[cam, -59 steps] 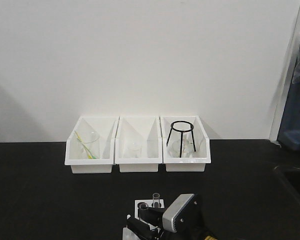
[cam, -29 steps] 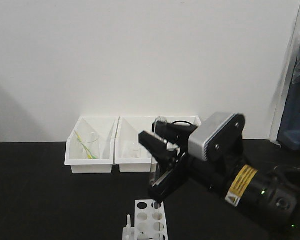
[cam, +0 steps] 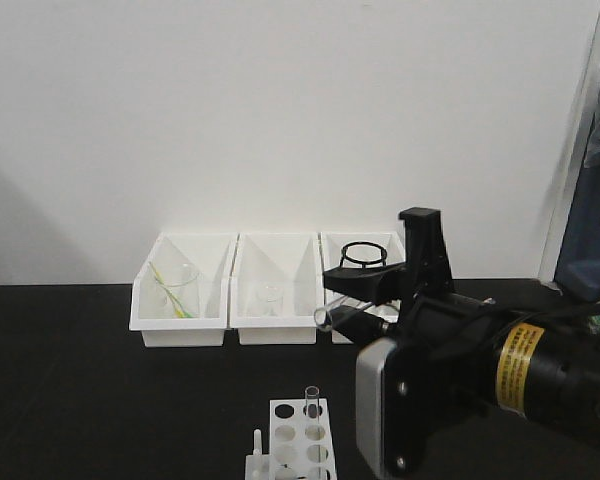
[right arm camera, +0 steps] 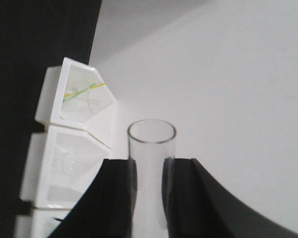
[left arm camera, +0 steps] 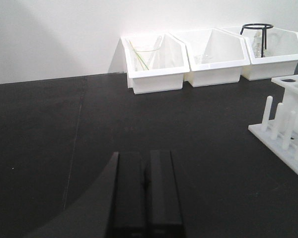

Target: Flip and reinsert test tube from rack

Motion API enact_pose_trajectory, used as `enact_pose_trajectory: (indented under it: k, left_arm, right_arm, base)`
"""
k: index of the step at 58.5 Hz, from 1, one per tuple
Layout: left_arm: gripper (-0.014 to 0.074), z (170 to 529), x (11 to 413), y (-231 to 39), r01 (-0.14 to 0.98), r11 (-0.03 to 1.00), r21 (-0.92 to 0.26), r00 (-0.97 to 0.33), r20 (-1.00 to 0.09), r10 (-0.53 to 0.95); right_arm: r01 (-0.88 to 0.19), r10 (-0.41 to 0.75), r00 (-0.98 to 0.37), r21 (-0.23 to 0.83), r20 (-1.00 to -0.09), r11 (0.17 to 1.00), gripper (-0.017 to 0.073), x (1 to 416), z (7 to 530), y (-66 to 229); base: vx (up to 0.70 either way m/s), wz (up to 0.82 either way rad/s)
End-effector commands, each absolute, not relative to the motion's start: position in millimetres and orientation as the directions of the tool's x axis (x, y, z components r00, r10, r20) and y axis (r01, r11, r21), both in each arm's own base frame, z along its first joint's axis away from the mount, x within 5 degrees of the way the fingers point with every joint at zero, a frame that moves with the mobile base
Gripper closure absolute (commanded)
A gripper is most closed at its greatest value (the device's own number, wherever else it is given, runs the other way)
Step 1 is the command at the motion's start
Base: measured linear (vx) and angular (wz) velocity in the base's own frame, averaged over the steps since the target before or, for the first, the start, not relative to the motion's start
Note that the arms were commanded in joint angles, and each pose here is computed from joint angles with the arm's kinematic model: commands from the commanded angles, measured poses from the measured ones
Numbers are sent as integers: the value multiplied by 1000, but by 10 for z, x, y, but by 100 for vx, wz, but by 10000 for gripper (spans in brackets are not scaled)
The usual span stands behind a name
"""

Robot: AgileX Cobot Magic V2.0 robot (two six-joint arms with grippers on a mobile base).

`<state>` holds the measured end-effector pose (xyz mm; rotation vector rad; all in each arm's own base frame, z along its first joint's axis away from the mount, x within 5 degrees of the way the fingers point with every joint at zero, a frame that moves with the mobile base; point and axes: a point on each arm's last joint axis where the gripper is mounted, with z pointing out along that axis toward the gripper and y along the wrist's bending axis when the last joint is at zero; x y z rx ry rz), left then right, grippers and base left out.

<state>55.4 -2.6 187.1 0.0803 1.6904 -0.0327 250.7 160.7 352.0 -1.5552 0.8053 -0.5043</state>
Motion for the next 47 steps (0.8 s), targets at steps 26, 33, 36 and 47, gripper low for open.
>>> enact_pose_trajectory:
  k: [26, 33, 36, 47]
  left_arm:
    - [599, 1961, 552, -39, 85, 996, 11, -29, -999, 13]
    - [599, 1961, 552, -39, 85, 996, 11, -29, -999, 13]
    - [599, 1961, 552, -39, 85, 996, 11, -29, -999, 13]
    - [599, 1961, 552, -39, 85, 996, 11, -29, -999, 13]
  right_arm:
    - [-664, 69, 182, -71, -981, 744, 570, 2557, 3634, 1615]
    - [-732, 138, 205, -59, -969, 679, 570, 2521, 3306, 1684]
    - [-743, 135, 210, -68, -969, 666, 570, 2528, 3175, 1707]
    - [-784, 118, 225, -108, -967, 611, 570, 2581, 2897, 1808]
  base:
    - [0, 0]
    - [0, 0]
    - [0, 0]
    - [0, 0]
